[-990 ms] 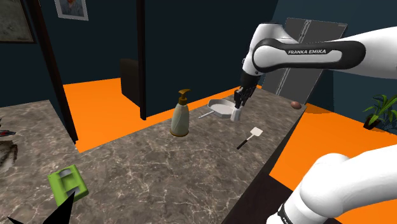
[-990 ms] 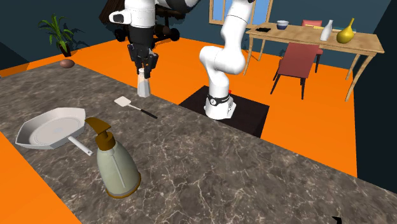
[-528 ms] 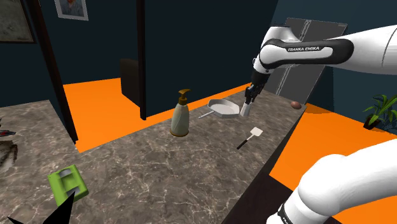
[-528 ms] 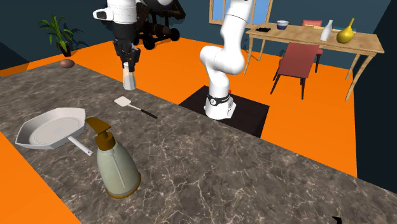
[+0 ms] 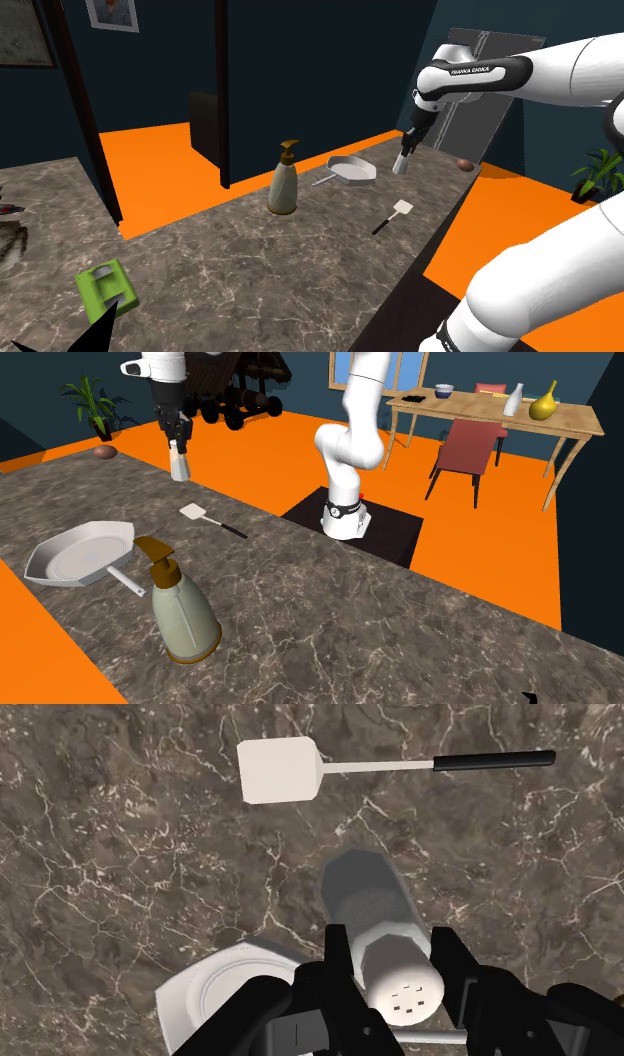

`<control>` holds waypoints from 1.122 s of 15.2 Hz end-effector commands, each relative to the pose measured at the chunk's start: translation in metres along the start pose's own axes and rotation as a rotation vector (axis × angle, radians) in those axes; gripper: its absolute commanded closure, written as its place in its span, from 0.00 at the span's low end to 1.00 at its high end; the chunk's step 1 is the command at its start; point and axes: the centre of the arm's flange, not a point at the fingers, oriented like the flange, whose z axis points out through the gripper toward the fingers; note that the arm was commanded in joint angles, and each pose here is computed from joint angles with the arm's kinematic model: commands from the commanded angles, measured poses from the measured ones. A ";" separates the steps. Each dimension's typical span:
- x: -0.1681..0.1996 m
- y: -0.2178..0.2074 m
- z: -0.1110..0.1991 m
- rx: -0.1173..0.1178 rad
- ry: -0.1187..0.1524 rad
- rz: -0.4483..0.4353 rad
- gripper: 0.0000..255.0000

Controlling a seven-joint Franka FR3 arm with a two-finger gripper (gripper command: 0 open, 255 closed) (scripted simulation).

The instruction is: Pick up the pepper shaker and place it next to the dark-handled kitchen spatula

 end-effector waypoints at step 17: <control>0.002 0.190 0.039 -0.001 0.000 -0.001 1.00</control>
